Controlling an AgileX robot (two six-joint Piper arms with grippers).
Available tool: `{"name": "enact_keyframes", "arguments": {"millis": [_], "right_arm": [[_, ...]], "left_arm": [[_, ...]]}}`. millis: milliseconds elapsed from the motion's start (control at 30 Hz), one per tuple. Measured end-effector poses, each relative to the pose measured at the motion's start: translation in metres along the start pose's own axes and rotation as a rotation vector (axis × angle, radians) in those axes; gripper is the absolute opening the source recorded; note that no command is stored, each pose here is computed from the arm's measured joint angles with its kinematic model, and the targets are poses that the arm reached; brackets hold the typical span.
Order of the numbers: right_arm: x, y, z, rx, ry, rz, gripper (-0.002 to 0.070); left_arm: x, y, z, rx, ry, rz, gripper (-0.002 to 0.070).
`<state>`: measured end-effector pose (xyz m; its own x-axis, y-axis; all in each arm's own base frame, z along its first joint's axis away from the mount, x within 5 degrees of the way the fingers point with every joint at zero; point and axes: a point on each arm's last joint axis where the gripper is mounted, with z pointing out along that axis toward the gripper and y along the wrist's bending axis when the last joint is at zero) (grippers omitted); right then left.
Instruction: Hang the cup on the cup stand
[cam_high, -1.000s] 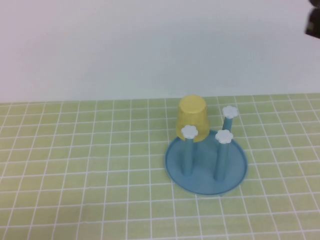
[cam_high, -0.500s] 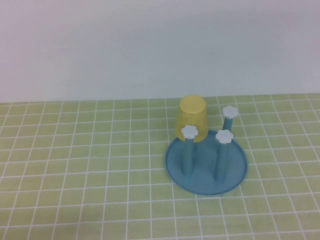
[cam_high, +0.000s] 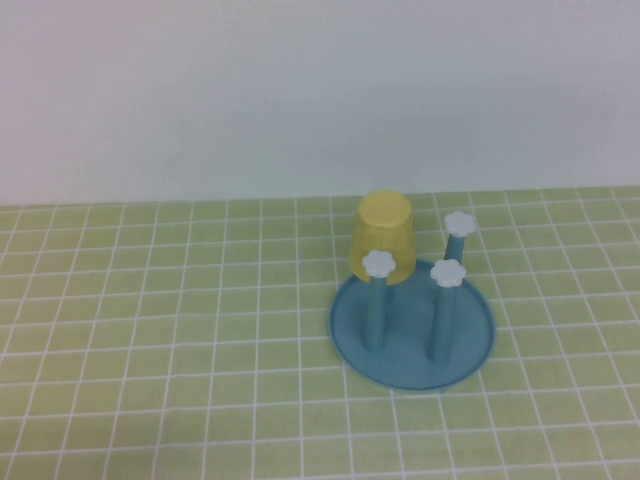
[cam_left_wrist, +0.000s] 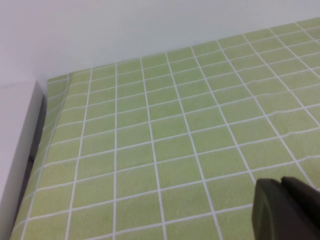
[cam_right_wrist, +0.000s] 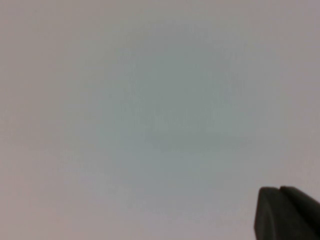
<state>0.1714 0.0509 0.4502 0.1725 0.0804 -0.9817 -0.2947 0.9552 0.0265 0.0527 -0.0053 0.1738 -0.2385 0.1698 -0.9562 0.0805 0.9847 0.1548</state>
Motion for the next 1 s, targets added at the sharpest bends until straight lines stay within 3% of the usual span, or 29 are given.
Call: {"name": "enact_keyframes", "arguments": {"millis": [467,833,1000], "right_arm": [[0.072,-0.018,-0.112,0.203,-0.023,-0.019,-0.0001],[0.090,-0.016,-0.121,0.190,-0.001,-0.016,-0.0001],[0.094,-0.013,-0.118,0.148,0.022,-0.102,-0.0001]], "left_arm": [[0.000,0.000,0.000,0.000,0.000,0.000,0.0000],[0.000,0.000,0.000,0.000,0.000,0.000,0.0000],[0.000,0.000,0.000,0.000,0.000,0.000,0.0000]]}}
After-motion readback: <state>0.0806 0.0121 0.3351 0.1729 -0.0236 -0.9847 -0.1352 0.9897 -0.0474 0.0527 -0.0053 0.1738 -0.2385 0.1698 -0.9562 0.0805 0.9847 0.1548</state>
